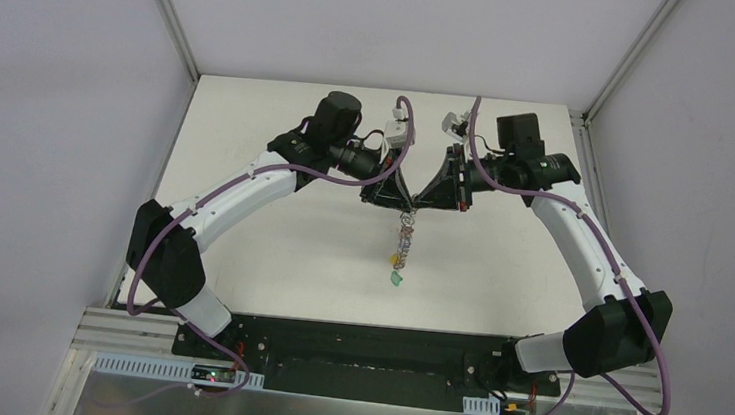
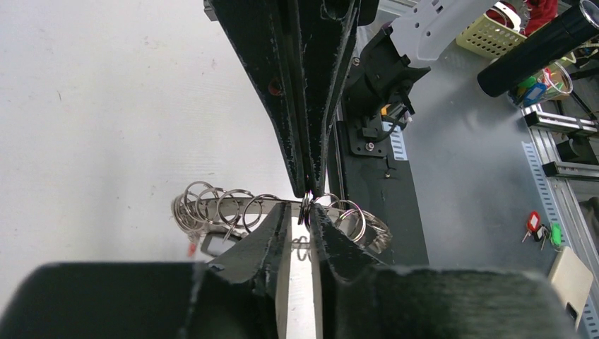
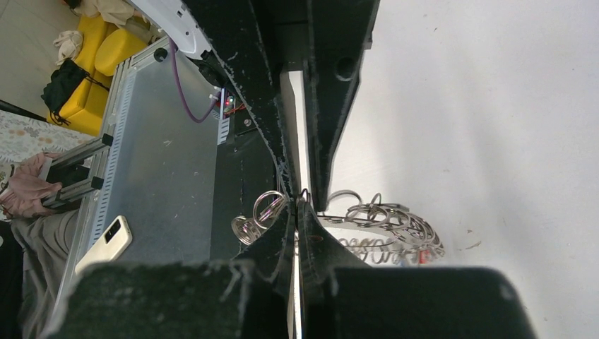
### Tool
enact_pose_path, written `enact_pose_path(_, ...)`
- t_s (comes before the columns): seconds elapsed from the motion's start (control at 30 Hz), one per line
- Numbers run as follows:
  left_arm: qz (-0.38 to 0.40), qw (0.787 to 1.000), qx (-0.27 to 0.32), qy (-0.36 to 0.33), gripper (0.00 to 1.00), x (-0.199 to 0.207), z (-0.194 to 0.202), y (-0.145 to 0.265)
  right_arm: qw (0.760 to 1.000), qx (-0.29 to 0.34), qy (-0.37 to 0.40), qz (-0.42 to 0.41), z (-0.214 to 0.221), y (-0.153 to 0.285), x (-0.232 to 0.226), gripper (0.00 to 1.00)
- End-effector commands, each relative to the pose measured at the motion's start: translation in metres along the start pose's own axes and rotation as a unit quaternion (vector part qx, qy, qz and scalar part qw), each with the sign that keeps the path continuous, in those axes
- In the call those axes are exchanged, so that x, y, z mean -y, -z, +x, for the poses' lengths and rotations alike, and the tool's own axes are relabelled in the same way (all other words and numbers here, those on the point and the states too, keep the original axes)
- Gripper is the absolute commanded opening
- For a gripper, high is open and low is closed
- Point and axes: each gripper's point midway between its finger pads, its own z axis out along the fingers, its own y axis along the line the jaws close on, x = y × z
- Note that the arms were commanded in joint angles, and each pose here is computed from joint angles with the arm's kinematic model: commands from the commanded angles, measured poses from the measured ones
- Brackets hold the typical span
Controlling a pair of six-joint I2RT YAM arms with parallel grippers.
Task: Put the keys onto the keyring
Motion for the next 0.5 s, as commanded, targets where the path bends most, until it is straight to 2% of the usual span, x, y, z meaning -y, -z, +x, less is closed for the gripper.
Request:
enact_pose_path(0.0, 0.025, 0.999, 0.009, -0.023, 0.01, 0.010, -0.011, -0.003, 0.999, 0.029, 0.033, -0.028, -0.017, 0.006, -0.016, 0.00)
enact_pose_path(0.1, 0.015, 1.000, -0.002, -0.024, 0.00, 0.009, -0.007, 0.000, 0.999, 0.029, 0.030, -0.024, -0.015, 0.006, -0.013, 0.00)
enact_pose_path(0.3, -0.056, 0.997, -0.041, -0.045, 0.00, 0.000, -0.004, 0.015, 0.999, 0.021, 0.030, 0.000, -0.006, 0.005, -0.004, 0.01)
enact_pose_path(0.47, -0.097, 0.988, -0.076, -0.096, 0.00, -0.002, 0.001, 0.029, 0.999, 0.014, 0.026, 0.017, 0.001, 0.005, 0.003, 0.19)
